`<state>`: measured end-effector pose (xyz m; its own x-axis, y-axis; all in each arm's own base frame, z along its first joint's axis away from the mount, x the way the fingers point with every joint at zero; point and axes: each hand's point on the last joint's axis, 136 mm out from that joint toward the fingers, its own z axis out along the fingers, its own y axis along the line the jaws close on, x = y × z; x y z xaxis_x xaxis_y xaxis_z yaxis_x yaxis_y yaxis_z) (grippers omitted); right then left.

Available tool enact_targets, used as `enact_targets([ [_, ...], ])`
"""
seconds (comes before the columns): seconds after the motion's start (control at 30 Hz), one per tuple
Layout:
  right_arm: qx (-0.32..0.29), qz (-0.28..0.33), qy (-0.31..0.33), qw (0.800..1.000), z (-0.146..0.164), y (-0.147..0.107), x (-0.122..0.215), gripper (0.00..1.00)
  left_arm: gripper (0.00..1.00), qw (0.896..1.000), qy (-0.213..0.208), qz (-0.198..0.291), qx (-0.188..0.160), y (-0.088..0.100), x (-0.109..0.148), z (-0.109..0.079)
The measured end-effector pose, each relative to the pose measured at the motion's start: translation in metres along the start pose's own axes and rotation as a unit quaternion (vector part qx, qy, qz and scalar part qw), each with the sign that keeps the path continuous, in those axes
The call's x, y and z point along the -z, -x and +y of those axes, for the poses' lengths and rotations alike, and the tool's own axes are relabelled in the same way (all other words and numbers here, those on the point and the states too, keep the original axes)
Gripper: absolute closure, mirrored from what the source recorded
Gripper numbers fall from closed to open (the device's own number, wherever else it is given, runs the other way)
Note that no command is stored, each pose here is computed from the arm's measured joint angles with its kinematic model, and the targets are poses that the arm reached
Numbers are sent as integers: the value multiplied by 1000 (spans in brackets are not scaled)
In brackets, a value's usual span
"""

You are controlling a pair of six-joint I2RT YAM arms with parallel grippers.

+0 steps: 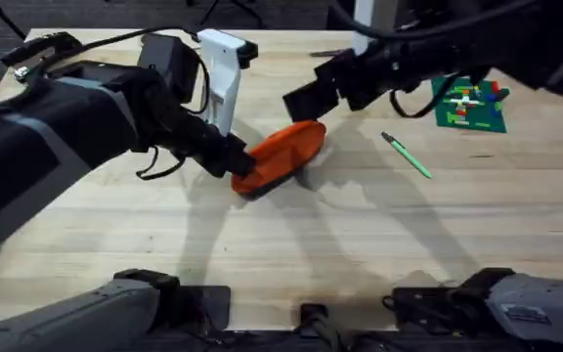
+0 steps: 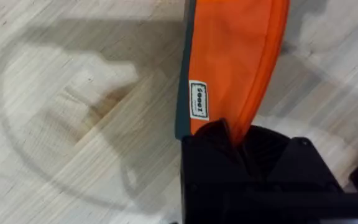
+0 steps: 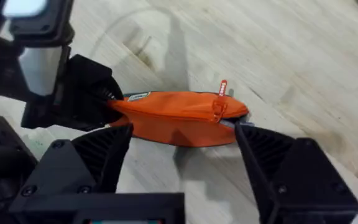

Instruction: Unzip the bag, pick up the pens from the table one at a time and place them inside, then zip the bag closed.

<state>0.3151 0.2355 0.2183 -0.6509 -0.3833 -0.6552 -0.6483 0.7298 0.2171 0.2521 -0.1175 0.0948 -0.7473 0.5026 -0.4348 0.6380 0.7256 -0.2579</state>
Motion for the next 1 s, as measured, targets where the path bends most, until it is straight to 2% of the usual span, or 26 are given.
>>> enact_targets([
  [0.27,-6,16,-9,1000,-8,-3,-27,4,958,1000,0,0,0,0,0,0],
  [0.3,-9,26,-13,1000,-15,-6,-44,4,958,1000,0,0,0,0,0,0],
  [0.7,-16,52,-16,998,-28,-18,-82,5,958,1000,0,0,0,0,0,0],
  [1.0,-22,71,-16,997,-33,-28,-98,45,958,1000,0,0,0,0,0,0],
])
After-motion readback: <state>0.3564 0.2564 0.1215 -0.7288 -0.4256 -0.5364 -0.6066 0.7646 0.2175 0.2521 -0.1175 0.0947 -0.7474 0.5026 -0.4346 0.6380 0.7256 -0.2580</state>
